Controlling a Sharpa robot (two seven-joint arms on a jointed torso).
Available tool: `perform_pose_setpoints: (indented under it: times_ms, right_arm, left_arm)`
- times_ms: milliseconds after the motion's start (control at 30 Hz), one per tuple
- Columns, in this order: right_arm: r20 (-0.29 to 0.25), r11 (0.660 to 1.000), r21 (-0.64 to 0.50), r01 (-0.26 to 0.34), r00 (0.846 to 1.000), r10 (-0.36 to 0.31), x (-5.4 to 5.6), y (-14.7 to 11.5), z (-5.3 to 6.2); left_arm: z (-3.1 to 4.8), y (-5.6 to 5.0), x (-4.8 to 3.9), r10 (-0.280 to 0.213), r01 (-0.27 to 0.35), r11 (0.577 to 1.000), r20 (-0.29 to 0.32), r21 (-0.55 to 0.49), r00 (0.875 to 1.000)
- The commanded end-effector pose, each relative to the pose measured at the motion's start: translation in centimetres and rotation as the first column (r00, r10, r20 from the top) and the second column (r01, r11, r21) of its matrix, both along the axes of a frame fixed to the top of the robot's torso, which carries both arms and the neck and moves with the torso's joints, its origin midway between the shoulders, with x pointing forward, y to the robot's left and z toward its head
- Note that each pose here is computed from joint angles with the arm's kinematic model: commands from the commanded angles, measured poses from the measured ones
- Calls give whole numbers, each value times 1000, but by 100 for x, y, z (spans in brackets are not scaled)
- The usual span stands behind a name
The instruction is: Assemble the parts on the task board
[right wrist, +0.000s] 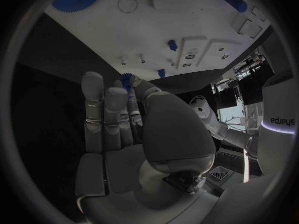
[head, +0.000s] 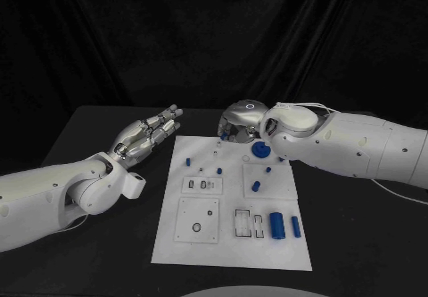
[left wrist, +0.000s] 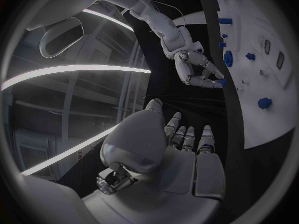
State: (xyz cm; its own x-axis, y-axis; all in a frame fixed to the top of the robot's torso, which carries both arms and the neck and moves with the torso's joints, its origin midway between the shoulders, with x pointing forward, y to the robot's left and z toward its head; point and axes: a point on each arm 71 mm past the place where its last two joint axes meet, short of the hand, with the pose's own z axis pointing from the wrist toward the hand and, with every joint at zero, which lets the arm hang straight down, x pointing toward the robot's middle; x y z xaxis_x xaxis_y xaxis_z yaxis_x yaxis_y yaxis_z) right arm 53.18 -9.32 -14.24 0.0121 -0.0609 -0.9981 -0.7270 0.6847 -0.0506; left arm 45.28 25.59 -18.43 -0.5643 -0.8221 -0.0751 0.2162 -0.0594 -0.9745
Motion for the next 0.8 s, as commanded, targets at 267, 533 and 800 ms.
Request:
perform_pose_setpoints:
  times_ms: [267,533,800]
  right_arm:
    - [3,1000,-22,20,1000,-20,85,45,-139]
    - [-4,999,-35,26,1000,-26,103,61,-177]
    - [-4,999,-35,30,1000,-30,118,69,-204]
  left_arm:
    - [113,-26,-29,-21,31,996,114,-87,993]
    - [110,-35,-23,-24,34,996,113,-87,993]
    - [105,-43,-18,-29,39,995,104,-91,994]
